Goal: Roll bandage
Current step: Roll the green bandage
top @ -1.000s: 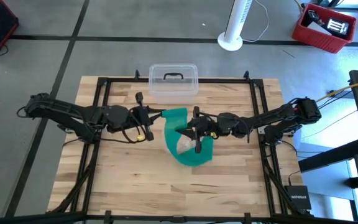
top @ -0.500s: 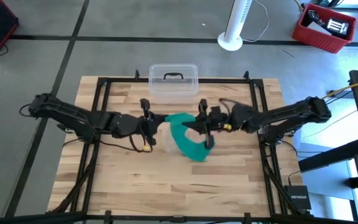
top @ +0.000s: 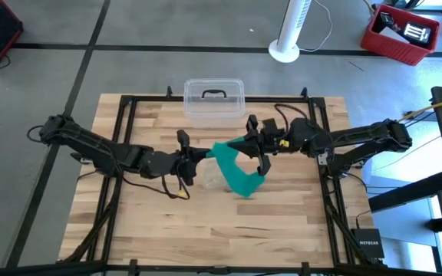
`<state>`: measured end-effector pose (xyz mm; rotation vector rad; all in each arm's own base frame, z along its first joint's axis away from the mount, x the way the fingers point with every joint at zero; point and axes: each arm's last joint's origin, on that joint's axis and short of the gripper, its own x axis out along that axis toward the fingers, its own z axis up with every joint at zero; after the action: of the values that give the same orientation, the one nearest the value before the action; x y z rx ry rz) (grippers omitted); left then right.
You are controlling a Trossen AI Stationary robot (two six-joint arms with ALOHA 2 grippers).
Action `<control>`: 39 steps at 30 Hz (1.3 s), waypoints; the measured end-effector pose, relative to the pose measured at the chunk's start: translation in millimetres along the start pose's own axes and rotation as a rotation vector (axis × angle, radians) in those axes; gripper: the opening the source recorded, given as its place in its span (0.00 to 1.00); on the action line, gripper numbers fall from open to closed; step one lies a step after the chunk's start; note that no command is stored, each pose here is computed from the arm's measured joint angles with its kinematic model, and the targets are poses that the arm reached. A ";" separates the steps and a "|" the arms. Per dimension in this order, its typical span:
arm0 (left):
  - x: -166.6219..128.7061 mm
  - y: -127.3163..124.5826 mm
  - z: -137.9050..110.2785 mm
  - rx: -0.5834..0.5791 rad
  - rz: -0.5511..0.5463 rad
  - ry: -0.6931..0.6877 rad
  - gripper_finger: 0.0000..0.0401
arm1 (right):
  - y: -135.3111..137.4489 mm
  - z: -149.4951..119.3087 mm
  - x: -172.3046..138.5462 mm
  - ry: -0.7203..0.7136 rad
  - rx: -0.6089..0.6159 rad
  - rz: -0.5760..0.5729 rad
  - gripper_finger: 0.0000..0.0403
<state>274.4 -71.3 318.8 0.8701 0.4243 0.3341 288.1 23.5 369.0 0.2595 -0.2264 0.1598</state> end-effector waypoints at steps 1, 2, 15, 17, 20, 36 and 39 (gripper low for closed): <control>-1.6 -0.6 2.0 0.000 0.001 -0.013 0.00 | -1.8 2.5 0.3 -0.009 0.002 -0.016 0.01; -2.8 -0.9 3.8 0.003 0.003 -0.025 0.00 | -4.1 4.3 0.5 -0.010 0.014 -0.024 0.01; 3.2 31.5 -4.1 -0.160 0.285 0.102 0.00 | 30.6 -21.4 6.3 0.116 0.047 0.007 0.01; 3.2 38.6 -0.8 -0.192 0.336 0.077 0.00 | 32.2 -27.1 4.9 0.137 0.047 -0.008 0.01; 0.7 48.2 5.0 -0.227 0.399 0.027 0.00 | 32.3 -34.6 5.4 0.153 0.046 -0.032 0.01; -16.5 38.4 25.1 -0.331 0.298 -0.196 0.00 | 6.5 -72.6 12.6 0.356 -0.083 -0.233 0.03; -18.1 35.0 26.1 -0.334 0.276 -0.199 0.00 | 1.1 -71.5 12.6 0.356 -0.087 -0.247 0.14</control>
<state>267.6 -75.5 365.4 0.6253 0.0576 0.5500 314.3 45.6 304.9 0.1668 0.1519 -0.0496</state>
